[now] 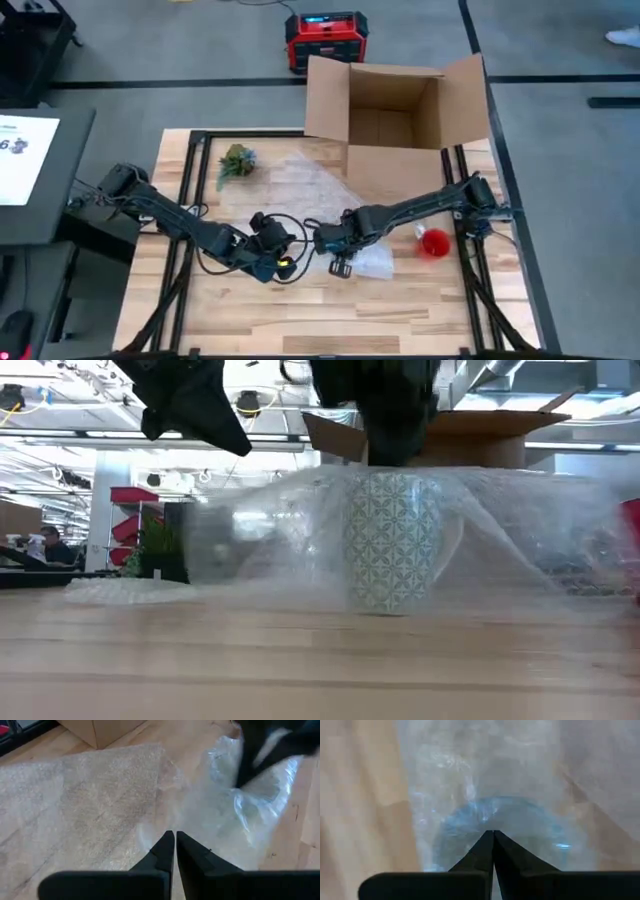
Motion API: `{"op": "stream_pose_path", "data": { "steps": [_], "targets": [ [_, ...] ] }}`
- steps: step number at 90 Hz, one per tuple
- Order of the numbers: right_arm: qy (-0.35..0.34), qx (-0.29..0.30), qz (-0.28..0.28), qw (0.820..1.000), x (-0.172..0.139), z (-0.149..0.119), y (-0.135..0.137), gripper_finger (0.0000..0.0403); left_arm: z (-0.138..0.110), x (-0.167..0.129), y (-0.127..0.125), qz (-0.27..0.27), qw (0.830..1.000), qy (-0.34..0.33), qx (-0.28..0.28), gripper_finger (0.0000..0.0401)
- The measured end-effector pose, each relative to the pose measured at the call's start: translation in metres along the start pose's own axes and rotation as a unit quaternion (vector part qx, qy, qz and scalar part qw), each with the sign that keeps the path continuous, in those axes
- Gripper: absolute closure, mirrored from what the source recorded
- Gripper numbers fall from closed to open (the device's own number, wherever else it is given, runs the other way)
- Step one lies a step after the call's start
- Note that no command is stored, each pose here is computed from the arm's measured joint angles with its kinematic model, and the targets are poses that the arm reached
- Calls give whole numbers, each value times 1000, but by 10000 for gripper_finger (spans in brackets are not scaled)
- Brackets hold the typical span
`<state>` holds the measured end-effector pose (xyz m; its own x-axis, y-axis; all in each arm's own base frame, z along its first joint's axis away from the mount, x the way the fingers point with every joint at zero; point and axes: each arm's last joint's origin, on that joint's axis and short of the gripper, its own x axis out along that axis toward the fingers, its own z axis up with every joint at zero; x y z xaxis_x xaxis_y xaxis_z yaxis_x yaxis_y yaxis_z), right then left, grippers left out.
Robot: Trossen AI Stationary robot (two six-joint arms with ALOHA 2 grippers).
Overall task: Wrap mug
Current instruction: Wrap the blue patterned mug with the transparent bubble wrap
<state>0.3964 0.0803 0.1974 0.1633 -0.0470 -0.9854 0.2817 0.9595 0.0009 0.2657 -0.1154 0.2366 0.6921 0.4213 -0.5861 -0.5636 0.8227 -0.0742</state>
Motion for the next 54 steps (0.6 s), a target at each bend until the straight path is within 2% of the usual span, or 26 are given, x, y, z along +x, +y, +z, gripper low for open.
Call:
{"op": "stream_pose_path", "data": {
  "steps": [10, 27, 38, 54],
  "targets": [
    [11, 15, -5, 1000, 22, -7, -10, 403, 0, 0, 0, 0, 1000, 0, 0, 401],
    [-2, 22, 45, 999, 46, -14, -14, 403, 0, 0, 0, -1, 1000, -1, -1, 401],
    [-3, 17, 47, 999, 44, -15, -9, 403, 0, 0, 0, -1, 1000, -1, -1, 401],
    [15, 5, 41, 999, 19, -10, 1, 403, 0, 0, 0, -1, 1000, -1, -1, 401]
  ]
}}
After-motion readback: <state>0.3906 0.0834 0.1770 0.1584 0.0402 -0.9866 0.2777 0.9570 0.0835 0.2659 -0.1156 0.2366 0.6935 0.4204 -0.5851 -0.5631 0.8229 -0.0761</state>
